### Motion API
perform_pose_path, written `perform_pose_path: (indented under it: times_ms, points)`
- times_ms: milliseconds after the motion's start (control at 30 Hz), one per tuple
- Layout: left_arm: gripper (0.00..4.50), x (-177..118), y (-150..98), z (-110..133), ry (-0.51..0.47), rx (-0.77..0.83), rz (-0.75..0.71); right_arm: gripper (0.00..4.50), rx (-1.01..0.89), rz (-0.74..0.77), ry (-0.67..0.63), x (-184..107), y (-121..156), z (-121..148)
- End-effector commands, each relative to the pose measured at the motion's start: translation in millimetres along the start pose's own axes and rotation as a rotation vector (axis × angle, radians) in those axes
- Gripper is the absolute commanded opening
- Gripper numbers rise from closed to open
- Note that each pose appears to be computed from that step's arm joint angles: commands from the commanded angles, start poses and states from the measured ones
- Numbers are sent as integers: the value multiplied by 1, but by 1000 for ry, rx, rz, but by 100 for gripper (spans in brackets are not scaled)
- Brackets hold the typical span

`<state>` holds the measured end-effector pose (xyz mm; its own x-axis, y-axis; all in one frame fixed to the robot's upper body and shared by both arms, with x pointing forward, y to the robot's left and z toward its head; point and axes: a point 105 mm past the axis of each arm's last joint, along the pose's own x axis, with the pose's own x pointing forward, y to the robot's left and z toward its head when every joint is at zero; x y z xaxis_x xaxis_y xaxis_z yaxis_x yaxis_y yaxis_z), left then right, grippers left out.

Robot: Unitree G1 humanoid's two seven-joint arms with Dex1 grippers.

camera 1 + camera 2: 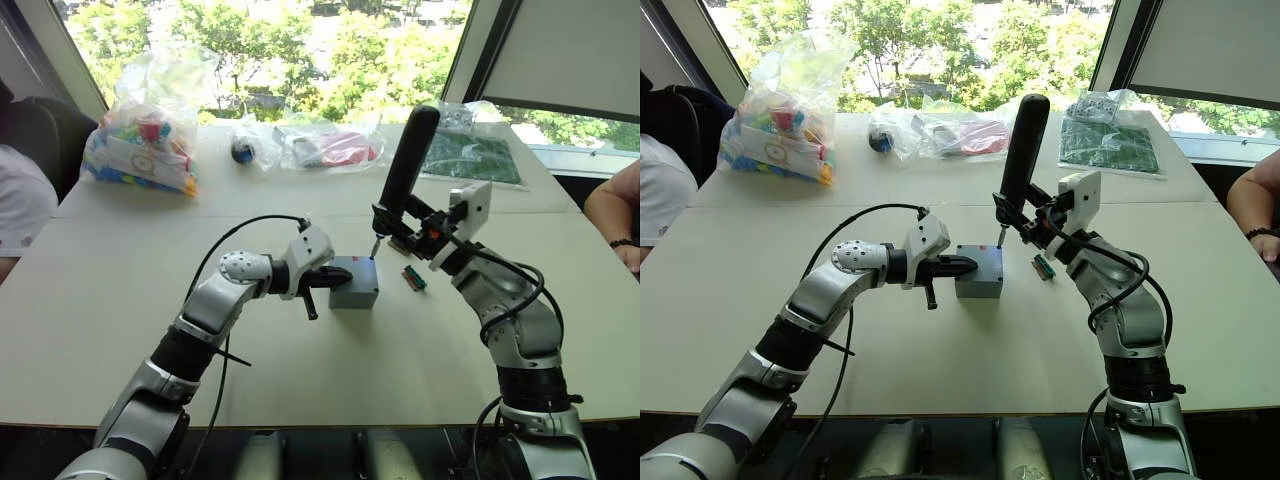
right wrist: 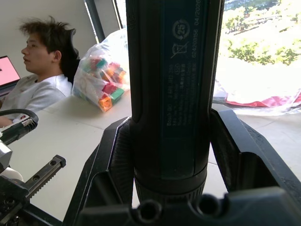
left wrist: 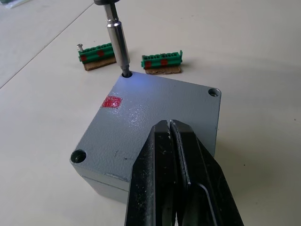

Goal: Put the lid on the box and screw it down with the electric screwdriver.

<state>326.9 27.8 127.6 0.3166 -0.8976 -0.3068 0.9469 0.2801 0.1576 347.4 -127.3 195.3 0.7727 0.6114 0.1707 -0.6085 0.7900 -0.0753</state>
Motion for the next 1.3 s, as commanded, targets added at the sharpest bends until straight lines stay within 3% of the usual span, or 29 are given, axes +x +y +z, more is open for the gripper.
perform_pose_path:
  times_ms: [33, 200, 333, 500, 567, 600, 667, 733, 833, 900, 1000, 1300]
  points:
    - [0, 1, -3, -10, 28, -29, 3, 191, 23, -7, 126, -6, -2, -31]
    - [0, 5, -5, -11, 22, -35, 0, 191, -1, -10, 121, -6, -7, -25]
    - [0, 9, -5, -10, 17, -29, 0, 191, -15, -26, 48, -2, -19, 6]
    - [0, 6, -6, -5, 4, -17, 1, 191, -26, -50, -136, 4, -41, 90]
    - [0, 6, -6, -3, -4, -16, 3, 191, -18, -61, -174, 2, -48, 109]
    - [0, 4, -4, 1, -34, -28, 14, 191, -13, -86, -238, 0, -59, 140]
    - [0, -3, 5, 15, -100, -20, 89, 191, 74, -226, -138, -4, -90, 163]
    - [0, -13, 16, 19, -35, 82, 180, 191, -47, -228, 124, -14, -99, 147]
    - [0, -26, -6, 44, -100, 116, 69, 191, 198, -206, 513, -49, -107, 90]
    - [0, -37, -19, 59, -150, 121, 6, 191, 330, -316, 729, -80, -122, 56]
    - [0, -49, -38, 66, -152, 144, -59, 191, 433, -397, 877, -107, -133, 29]
    - [0, -54, -54, 51, -129, 58, -56, 191, 521, -457, 1025, -118, -144, -15]
